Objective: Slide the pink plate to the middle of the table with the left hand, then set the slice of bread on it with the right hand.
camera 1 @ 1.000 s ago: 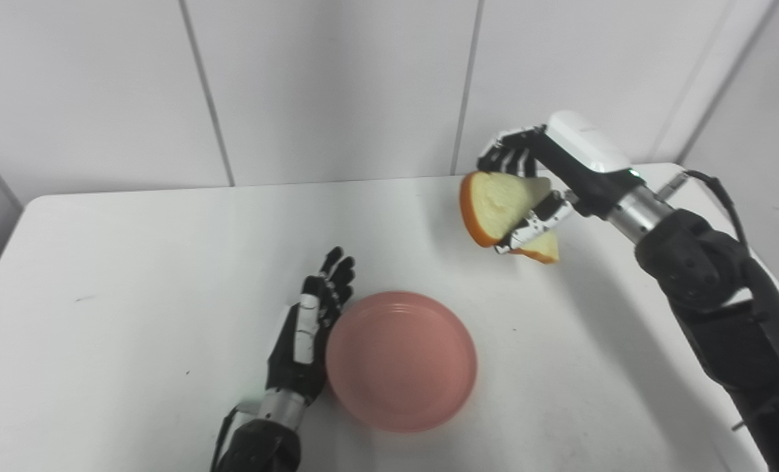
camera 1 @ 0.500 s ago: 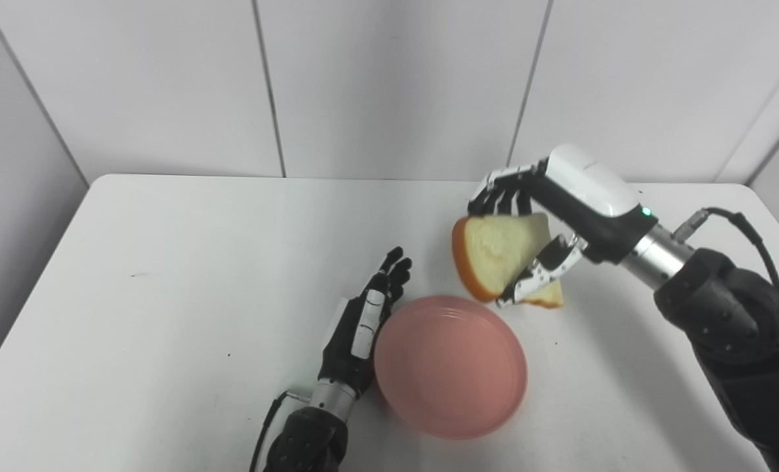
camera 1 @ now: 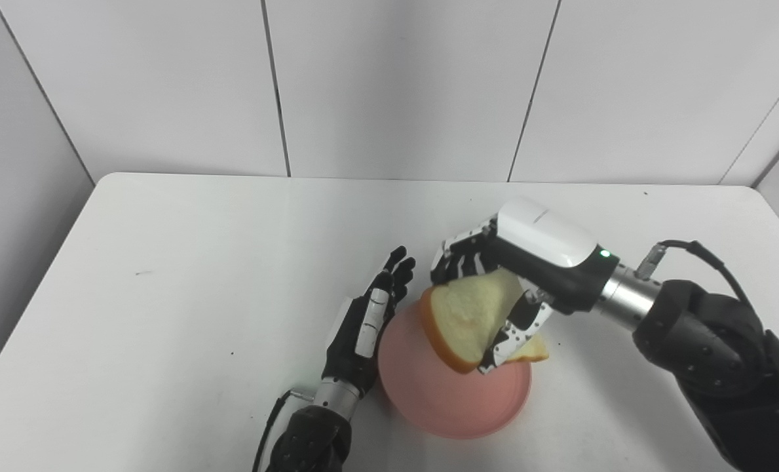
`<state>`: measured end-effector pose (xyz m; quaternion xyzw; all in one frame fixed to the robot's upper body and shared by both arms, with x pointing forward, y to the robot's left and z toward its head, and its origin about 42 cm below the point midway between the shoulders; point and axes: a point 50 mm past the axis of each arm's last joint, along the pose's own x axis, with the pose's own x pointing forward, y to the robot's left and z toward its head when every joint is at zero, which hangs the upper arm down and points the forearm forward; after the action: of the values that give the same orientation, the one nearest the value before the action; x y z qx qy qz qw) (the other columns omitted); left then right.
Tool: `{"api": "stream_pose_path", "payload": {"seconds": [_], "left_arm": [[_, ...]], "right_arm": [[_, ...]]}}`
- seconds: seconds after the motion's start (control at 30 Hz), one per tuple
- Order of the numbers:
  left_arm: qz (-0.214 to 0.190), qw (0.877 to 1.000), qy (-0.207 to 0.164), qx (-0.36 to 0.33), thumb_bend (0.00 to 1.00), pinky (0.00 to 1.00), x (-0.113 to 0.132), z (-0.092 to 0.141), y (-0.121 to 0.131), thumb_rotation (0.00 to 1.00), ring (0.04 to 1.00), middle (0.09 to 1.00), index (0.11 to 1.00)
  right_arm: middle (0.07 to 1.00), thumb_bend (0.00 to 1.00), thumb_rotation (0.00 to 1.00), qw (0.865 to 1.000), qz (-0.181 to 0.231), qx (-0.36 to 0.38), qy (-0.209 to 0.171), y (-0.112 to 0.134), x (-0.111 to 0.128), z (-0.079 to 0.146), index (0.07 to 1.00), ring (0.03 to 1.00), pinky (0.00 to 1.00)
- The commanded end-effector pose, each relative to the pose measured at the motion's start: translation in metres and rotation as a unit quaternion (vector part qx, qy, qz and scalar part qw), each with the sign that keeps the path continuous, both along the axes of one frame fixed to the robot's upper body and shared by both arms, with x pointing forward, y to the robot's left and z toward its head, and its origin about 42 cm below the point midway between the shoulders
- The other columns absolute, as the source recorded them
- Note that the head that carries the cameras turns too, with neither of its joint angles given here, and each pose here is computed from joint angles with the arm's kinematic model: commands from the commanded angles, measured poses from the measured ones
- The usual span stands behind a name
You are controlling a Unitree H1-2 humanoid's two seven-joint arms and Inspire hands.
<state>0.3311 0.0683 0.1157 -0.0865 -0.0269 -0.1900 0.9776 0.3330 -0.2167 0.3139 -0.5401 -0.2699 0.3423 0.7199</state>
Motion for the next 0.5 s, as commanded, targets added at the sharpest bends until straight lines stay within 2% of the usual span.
{"api": "stream_pose_path", "payload": {"seconds": [0.0, 0.13, 0.2, 0.47], "left_arm": [[0.000, 1.000, 0.024, -0.013, 0.72, 1.00, -0.008, -0.004, -0.009, 1.00, 0.980, 0.953, 0.930], [0.004, 0.999, 0.033, -0.031, 0.74, 1.00, -0.008, -0.003, -0.004, 1.00, 0.978, 0.951, 0.931], [0.005, 0.999, 0.033, -0.034, 0.73, 1.00, -0.007, -0.003, -0.004, 1.00, 0.977, 0.950, 0.931], [0.009, 0.999, 0.025, -0.043, 0.73, 1.00, -0.007, -0.003, 0.003, 1.00, 0.967, 0.944, 0.926]], "right_arm": [[0.492, 0.52, 0.00, 1.000, -0.003, 0.003, -0.013, 0.001, 0.001, 0.010, 0.513, 0.409, 0.33], [0.502, 0.52, 0.00, 1.000, -0.005, -0.008, 0.010, 0.004, 0.004, -0.008, 0.499, 0.425, 0.37], [0.503, 0.52, 0.00, 1.000, -0.006, -0.009, 0.012, 0.004, 0.005, -0.010, 0.497, 0.427, 0.38], [0.504, 0.52, 0.00, 0.999, -0.021, -0.015, 0.028, 0.007, 0.014, -0.042, 0.501, 0.426, 0.38]]}}
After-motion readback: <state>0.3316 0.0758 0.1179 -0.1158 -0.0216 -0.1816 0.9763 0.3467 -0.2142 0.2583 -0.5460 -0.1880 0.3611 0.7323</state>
